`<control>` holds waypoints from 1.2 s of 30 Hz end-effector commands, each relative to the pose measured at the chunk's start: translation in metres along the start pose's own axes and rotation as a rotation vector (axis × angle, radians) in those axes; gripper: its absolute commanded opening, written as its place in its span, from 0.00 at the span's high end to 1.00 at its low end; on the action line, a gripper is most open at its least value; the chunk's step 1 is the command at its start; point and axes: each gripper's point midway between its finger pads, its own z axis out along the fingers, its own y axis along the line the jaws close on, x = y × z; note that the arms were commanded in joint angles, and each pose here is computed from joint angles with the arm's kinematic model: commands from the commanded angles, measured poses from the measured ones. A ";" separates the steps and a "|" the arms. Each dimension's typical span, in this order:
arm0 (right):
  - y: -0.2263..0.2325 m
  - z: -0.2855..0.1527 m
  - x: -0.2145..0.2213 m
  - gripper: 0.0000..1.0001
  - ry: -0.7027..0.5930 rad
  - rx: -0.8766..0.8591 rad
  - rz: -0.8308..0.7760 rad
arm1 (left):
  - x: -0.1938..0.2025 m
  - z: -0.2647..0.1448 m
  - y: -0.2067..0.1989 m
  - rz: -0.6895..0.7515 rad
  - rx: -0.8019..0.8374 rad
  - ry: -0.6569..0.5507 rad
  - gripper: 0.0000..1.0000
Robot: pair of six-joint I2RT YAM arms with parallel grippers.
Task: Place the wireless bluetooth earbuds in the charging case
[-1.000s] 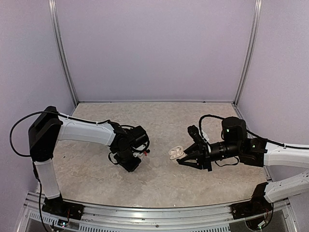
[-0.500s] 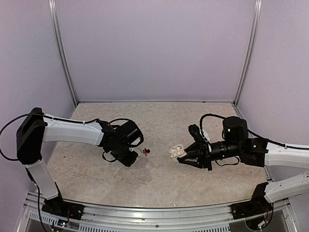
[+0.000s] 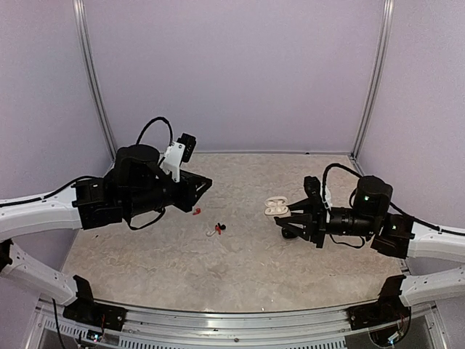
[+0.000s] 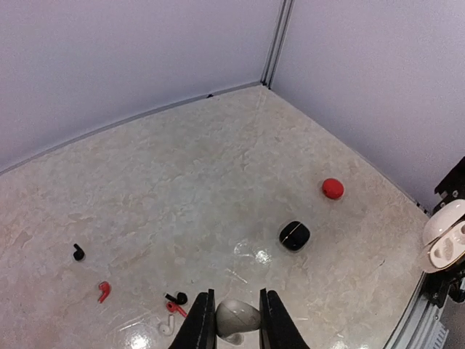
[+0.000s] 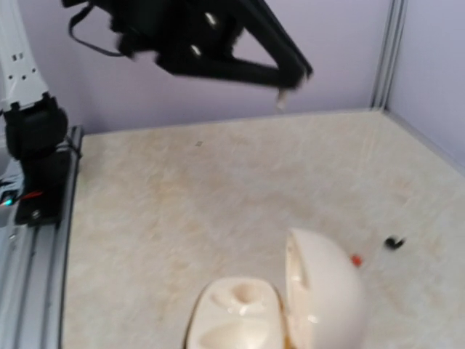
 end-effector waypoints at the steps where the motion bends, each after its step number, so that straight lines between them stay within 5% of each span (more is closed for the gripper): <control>1: -0.007 -0.007 -0.031 1.00 -0.138 0.061 -0.131 | -0.056 -0.024 -0.036 -0.022 0.098 -0.258 0.81; 7: -0.004 -0.005 -0.041 1.00 -0.200 0.052 -0.194 | -0.076 -0.047 -0.081 0.021 0.231 -0.400 0.81; 17: 0.006 0.001 -0.050 1.00 -0.265 0.002 -0.198 | -0.066 -0.051 -0.140 0.112 0.364 -0.434 0.82; 36: 0.014 0.023 -0.050 1.00 -0.229 -0.062 -0.014 | -0.060 -0.037 -0.175 0.130 0.461 -0.429 0.82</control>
